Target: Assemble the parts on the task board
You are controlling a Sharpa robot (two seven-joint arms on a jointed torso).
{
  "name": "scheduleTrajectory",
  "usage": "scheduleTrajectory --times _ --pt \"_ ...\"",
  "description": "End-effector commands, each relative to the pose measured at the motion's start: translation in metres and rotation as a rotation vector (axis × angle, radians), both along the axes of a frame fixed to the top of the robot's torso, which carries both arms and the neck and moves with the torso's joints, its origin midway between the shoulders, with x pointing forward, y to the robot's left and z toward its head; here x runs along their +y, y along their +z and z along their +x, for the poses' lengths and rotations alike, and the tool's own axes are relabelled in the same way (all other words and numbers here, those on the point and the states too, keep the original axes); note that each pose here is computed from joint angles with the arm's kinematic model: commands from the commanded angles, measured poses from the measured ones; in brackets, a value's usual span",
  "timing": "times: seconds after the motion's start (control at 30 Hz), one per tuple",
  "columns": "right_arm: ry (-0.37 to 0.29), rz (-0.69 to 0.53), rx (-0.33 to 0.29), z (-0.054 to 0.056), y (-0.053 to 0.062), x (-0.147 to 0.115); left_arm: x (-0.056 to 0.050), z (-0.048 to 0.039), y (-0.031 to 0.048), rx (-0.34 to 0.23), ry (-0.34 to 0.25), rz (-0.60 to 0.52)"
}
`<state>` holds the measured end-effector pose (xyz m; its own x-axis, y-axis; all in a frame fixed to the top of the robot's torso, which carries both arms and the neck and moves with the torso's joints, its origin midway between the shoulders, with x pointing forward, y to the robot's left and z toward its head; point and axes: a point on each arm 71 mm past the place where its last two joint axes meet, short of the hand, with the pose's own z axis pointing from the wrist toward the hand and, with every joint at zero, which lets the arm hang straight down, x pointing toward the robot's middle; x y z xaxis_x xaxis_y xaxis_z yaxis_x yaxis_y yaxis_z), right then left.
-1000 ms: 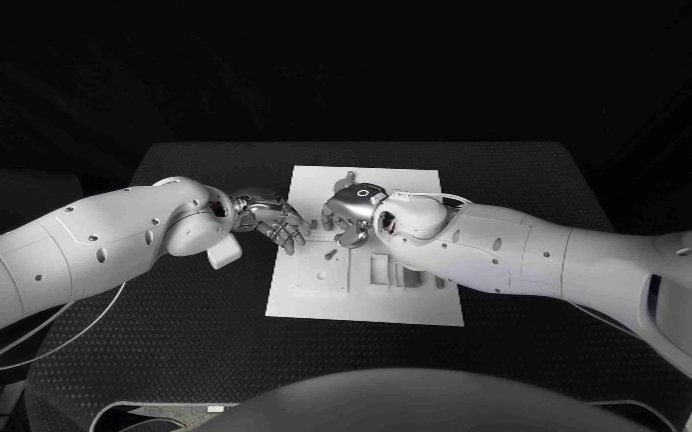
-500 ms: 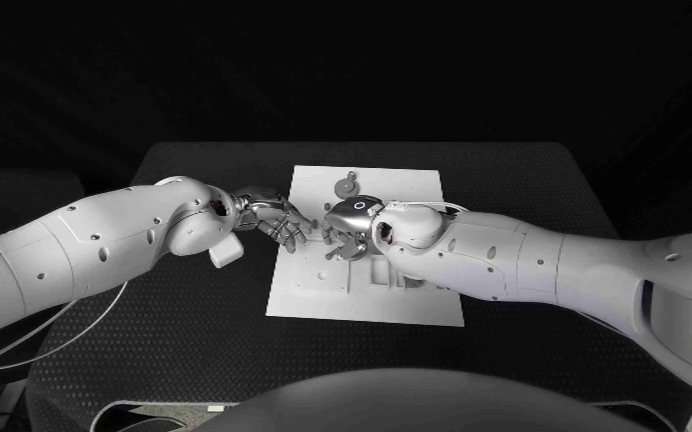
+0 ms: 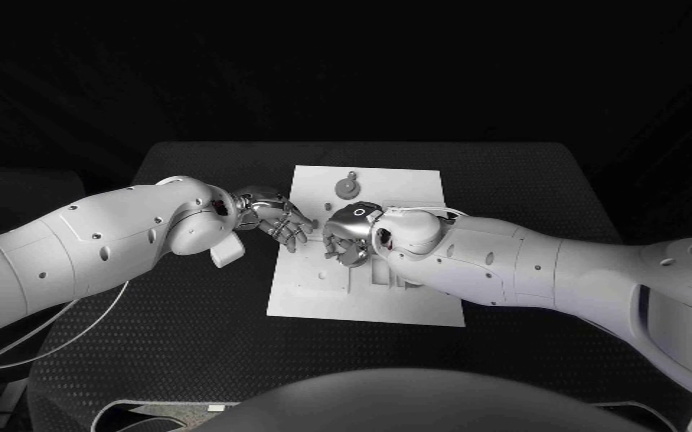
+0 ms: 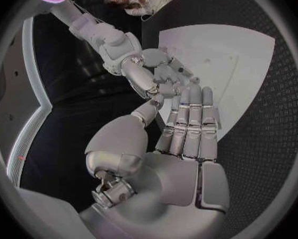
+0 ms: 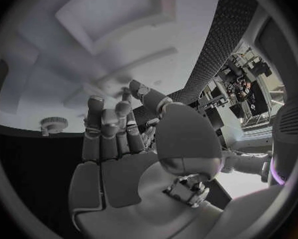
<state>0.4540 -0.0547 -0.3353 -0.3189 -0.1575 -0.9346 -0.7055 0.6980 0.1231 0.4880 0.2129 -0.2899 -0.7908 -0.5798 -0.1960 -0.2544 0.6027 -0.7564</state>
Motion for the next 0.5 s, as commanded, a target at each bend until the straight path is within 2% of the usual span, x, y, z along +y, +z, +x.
scheduleTrajectory --times 0.03,0.5 --pt "0.014 -0.03 -0.005 -0.001 -0.004 0.001 -0.003 0.0001 0.0013 -0.004 -0.004 -0.022" --pt "0.023 -0.068 0.014 -0.008 -0.016 0.001 -0.005 -0.0004 0.0014 -0.003 -0.008 -0.022"
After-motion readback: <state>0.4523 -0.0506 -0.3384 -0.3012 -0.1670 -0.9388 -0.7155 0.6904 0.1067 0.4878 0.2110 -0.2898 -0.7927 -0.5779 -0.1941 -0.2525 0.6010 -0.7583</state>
